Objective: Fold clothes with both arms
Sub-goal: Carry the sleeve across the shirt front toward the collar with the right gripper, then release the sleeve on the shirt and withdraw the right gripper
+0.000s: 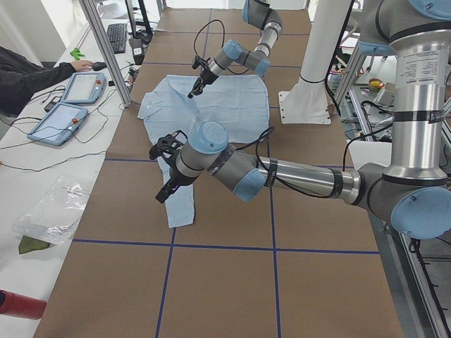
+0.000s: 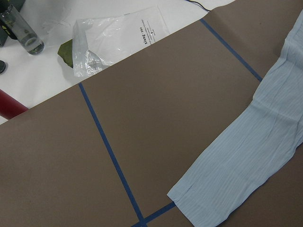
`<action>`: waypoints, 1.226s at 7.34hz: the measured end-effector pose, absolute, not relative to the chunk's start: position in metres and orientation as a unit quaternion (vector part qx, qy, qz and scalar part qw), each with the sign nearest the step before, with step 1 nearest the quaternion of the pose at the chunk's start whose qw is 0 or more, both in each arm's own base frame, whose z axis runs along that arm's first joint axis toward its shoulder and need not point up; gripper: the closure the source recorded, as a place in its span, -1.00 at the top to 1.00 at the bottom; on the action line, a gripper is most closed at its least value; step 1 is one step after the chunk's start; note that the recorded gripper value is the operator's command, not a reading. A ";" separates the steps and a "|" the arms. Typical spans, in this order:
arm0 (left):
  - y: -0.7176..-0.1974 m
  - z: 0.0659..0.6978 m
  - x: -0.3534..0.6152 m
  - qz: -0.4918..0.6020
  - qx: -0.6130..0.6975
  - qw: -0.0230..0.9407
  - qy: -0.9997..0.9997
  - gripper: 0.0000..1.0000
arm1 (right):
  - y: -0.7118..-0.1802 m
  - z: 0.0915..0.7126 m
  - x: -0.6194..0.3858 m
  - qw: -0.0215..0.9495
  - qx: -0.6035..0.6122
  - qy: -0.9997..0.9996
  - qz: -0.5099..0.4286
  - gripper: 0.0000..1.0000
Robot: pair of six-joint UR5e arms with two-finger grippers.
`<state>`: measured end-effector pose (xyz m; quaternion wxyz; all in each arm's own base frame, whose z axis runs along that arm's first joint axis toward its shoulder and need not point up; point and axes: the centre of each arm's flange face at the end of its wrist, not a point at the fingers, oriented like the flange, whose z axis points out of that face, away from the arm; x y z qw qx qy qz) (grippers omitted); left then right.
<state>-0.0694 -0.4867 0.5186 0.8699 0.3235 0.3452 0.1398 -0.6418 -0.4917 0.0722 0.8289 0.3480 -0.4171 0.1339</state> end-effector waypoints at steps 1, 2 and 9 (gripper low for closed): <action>-0.487 0.520 -0.069 0.140 0.325 0.869 0.345 1.00 | -0.497 0.071 -0.648 0.831 0.348 -0.411 0.139 0.21; -0.487 0.521 -0.069 0.140 0.325 0.869 0.345 1.00 | -0.506 0.057 -0.657 0.828 0.342 -0.413 0.164 0.86; -0.488 0.520 -0.068 0.141 0.333 0.866 0.345 1.00 | -0.600 -0.017 -0.634 0.827 0.242 -0.440 0.252 0.99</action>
